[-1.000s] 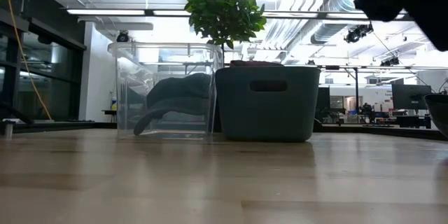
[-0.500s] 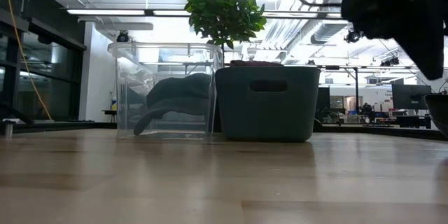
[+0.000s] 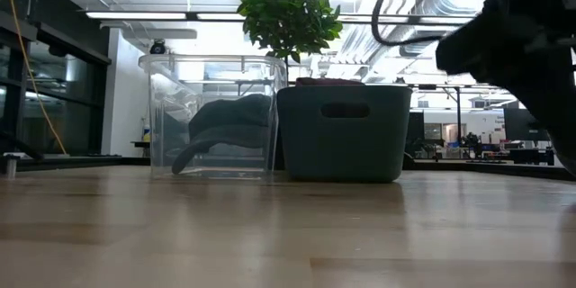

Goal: Pick & Place hat
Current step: Put the black cap into the blue bin

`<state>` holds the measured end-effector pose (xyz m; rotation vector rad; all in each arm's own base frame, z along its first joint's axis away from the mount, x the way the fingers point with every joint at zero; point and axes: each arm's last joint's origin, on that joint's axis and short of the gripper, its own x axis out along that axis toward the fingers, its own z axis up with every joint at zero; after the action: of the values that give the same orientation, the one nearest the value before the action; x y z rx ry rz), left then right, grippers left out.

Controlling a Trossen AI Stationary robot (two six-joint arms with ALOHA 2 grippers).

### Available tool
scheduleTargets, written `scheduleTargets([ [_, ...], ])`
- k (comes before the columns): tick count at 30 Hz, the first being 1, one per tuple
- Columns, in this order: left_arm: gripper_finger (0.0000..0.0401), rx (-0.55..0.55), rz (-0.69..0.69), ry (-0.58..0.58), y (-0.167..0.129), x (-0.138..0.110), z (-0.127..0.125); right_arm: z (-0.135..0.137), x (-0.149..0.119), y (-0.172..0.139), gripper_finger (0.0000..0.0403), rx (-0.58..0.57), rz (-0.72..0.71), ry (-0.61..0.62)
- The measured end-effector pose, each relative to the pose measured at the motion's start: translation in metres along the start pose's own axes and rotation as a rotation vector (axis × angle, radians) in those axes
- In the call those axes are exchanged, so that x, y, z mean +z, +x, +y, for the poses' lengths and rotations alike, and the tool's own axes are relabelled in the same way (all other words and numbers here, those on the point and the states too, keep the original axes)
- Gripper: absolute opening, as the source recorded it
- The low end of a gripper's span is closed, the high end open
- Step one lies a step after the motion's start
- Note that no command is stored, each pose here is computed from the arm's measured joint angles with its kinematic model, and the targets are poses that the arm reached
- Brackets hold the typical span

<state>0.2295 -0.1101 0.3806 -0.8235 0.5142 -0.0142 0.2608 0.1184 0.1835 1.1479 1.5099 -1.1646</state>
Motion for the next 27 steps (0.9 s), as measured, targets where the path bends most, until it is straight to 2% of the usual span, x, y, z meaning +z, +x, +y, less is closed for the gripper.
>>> scheduleTargets([
  [8, 0.0311, 0.011, 0.015, 0.004, 0.000, -0.001, 0.001, 0.009, 0.002, 0.020, 0.0275, -0.073, -0.024, 0.007],
  [12, 0.0311, 0.001, 0.031, 0.003, 0.000, -0.002, 0.001, 0.008, 0.005, 0.020, 0.0275, -0.079, -0.055, 0.022],
  [20, 0.0311, 0.001, 0.031, 0.003, 0.000, -0.002, 0.001, -0.001, 0.007, 0.019, 0.0275, -0.169, -0.093, 0.037],
  [27, 0.0311, 0.001, 0.031, 0.000, 0.000, -0.002, 0.001, -0.001, 0.009, 0.026, 0.0275, -0.147, -0.079, 0.038],
])
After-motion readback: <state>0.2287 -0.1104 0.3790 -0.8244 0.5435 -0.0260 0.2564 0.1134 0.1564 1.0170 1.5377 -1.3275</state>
